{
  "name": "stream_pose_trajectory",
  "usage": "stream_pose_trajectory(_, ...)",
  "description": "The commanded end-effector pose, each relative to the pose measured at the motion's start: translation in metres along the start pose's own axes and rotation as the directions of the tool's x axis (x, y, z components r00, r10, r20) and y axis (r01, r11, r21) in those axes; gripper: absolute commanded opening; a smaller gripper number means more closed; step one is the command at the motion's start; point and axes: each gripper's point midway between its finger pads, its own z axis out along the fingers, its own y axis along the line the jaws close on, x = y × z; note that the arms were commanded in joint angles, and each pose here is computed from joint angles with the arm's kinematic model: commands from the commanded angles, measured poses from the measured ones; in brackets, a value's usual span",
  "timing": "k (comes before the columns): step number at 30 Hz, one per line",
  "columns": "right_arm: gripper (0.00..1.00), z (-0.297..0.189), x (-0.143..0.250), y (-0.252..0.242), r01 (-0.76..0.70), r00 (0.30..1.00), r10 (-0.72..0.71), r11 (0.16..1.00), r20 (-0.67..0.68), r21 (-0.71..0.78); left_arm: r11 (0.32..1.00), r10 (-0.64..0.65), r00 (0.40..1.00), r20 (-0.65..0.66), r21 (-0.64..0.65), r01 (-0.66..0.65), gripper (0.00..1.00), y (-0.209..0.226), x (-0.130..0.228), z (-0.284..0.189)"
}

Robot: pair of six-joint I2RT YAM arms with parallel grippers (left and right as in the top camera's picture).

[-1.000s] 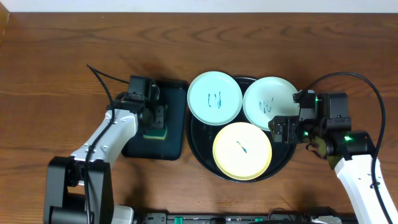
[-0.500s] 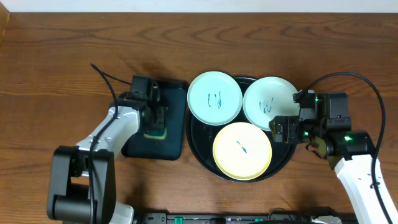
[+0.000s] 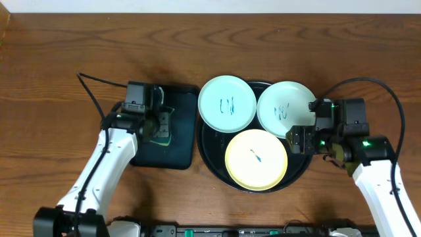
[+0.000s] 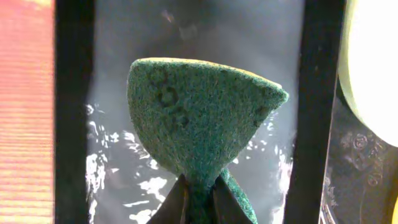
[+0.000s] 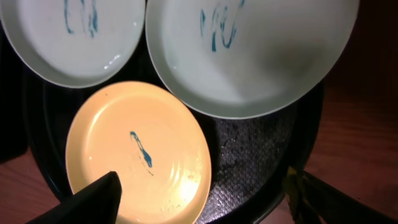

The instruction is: Clean dirty plates on tray and stack at the side

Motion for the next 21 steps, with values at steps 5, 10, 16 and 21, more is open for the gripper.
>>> stream_pose_trajectory(5, 0.71, 0.019, 0.011, 0.01, -0.004, 0.995, -0.001, 0.999, -0.104, -0.043, 0.995, -0.022, 0.991, -0.133, 0.089, 0.034, 0.07, -0.014, 0.022, 0.028)
stream_pose_trajectory(10, 0.67, 0.035, 0.021, 0.01, -0.007, 0.984, 0.0, 0.999, -0.177, -0.04, 0.996, -0.036, 0.973, -0.228, 0.069, 0.053, 0.08, -0.01, 0.039, 0.05)
stream_pose_trajectory(16, 0.59, 0.059, 0.037, 0.009, -0.009, 0.959, 0.0, 0.999, -0.284, -0.032, 0.996, -0.037, 0.971, -0.238, 0.067, 0.054, 0.07, -0.009, 0.041, 0.053)
stream_pose_trajectory(21, 0.4, 0.082, 0.051, 0.01, -0.001, 0.931, -0.01, 1.0, -0.364, -0.03, 0.996, -0.027, 0.989, -0.149, 0.085, 0.04, 0.07, -0.014, 0.021, 0.027)
